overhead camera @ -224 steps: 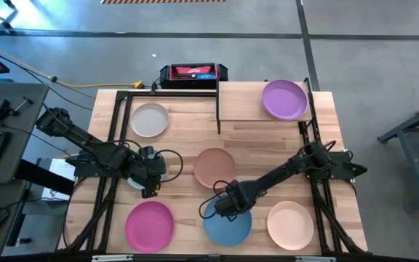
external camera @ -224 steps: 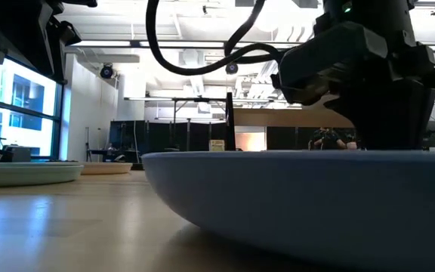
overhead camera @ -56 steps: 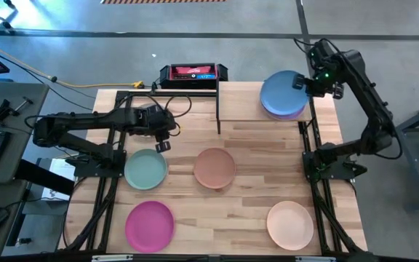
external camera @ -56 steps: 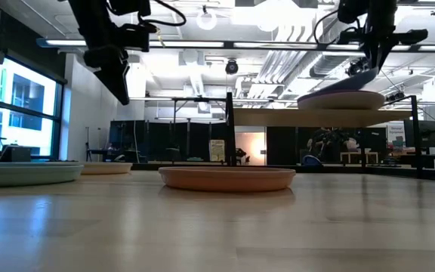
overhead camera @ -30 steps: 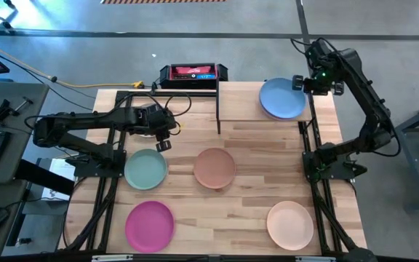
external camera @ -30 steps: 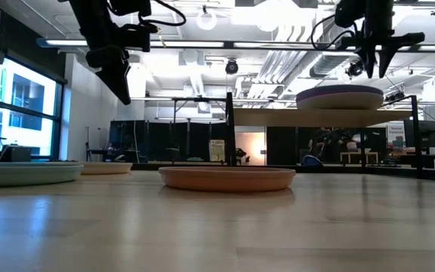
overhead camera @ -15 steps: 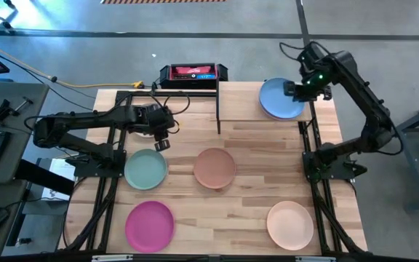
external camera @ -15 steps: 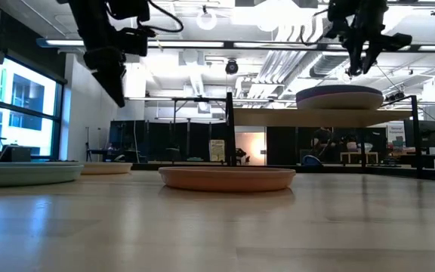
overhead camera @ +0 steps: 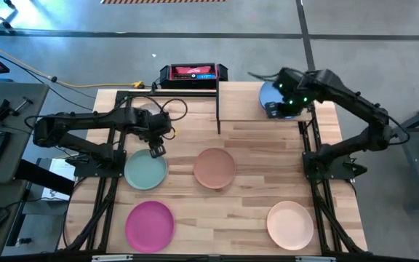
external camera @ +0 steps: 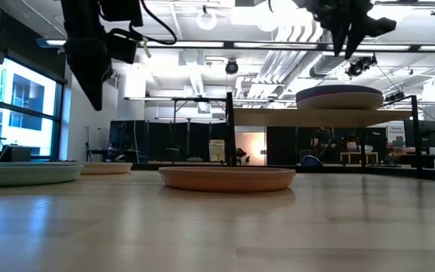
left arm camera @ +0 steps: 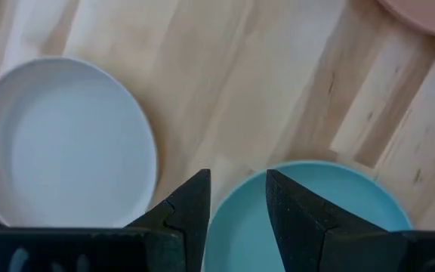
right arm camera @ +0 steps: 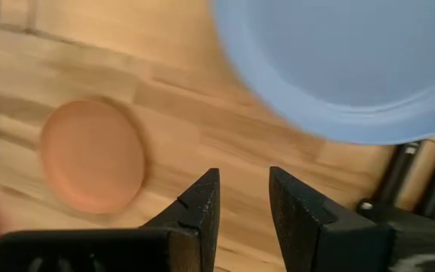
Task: Place and stack plates onto a shelf
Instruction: Stack the pink plate on top of the blue plate on the shelf
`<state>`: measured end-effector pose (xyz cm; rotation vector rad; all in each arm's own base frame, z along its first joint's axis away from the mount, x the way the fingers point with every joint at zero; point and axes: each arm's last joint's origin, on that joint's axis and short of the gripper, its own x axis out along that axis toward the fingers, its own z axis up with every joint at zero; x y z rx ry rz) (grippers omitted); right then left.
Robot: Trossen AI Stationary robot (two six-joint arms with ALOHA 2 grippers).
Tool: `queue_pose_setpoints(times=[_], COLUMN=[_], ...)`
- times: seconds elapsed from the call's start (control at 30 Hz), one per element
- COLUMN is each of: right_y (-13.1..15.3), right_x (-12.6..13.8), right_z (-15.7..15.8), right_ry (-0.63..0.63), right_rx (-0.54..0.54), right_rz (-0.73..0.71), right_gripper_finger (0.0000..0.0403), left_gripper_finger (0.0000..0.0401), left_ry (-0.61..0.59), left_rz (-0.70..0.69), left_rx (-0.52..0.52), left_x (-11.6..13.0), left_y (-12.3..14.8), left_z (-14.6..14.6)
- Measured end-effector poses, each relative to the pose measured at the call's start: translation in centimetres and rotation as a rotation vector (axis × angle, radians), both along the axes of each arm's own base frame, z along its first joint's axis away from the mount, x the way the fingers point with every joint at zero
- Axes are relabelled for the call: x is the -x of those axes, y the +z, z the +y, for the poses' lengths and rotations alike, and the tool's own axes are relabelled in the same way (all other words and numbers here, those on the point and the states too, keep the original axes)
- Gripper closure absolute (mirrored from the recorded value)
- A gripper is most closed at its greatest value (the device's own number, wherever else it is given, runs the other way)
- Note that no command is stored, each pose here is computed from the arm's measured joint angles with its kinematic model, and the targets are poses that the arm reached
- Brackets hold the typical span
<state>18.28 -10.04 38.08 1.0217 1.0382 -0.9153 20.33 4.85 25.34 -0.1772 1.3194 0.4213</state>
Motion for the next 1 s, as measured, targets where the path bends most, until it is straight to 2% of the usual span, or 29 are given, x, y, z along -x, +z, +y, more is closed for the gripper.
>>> queue_pose_setpoints(times=[0.17,0.43,0.67,1.0], right_y=[0.2,0.2,0.2,0.0], right_x=[-1.7,-2.7,-3.2,-3.6], right_z=[2.4,5.5,8.3,12.2], right_ry=[0.030,0.026,0.037,0.081], right_rx=[0.037,0.024,0.059,0.097], right_rz=[-0.049,-0.072,-0.082,-0.092], right_gripper_finger=[0.0308,0.0308,0.0308,0.0308], left_gripper_finger=[0.0281,0.0281,0.0281,0.0281], left_ry=[-0.010,-0.164,-0.304,-0.440], left_rz=[0.026,0.018,-0.017,-0.081], left_rx=[0.051,0.139,0.157,0.210], left_x=[0.1,-0.2,0.0,1.0], left_y=[-0.1,-0.1,0.0,-0.2], left_z=[-1.5,-5.7,-9.9,-15.6])
